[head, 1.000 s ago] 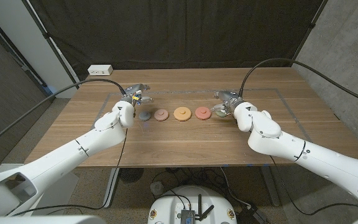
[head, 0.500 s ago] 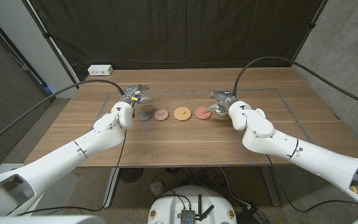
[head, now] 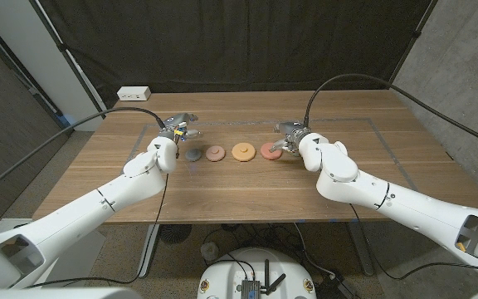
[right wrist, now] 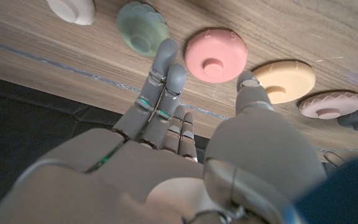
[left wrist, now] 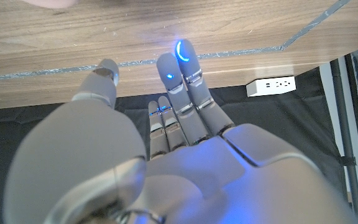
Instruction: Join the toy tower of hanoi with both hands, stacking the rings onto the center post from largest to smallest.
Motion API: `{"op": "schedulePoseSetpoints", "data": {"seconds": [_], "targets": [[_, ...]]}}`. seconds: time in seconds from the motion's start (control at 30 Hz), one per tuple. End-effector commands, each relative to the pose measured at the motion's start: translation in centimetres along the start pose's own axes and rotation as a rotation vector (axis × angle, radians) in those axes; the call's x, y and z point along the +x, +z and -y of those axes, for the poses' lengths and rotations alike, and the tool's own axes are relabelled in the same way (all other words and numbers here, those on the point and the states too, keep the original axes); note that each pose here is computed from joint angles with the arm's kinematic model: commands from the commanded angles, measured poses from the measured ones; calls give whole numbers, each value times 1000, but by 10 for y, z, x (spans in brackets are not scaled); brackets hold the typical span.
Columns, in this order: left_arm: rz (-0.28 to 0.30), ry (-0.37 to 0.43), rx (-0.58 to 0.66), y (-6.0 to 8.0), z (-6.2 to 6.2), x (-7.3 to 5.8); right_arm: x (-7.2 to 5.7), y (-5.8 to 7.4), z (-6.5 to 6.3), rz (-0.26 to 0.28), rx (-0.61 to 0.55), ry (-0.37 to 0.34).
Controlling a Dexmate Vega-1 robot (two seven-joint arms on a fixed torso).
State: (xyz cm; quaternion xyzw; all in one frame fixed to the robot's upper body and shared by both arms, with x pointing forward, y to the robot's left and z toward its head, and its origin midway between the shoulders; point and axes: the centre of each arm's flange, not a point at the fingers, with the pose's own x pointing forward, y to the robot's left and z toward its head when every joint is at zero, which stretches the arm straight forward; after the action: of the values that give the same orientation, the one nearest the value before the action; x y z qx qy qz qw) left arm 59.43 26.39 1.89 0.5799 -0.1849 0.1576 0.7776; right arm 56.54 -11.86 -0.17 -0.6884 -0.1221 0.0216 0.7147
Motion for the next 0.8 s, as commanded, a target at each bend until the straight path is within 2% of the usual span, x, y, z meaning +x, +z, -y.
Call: {"op": "schedulePoseSetpoints", "data": {"seconds": [0.03, 0.17, 0.4, 0.8], "targets": [[2, 2, -4, -1, 0, -1, 6, 11, -2, -2, -14, 32], [4, 3, -6, -1, 0, -1, 9, 13, -2, -31, -17, 43], [7, 3, -10, -2, 0, -1, 13, 18, -4, -35, -28, 49], [4, 4, -11, -4, 0, -1, 19, 18, -6, -50, -26, 85]]}}
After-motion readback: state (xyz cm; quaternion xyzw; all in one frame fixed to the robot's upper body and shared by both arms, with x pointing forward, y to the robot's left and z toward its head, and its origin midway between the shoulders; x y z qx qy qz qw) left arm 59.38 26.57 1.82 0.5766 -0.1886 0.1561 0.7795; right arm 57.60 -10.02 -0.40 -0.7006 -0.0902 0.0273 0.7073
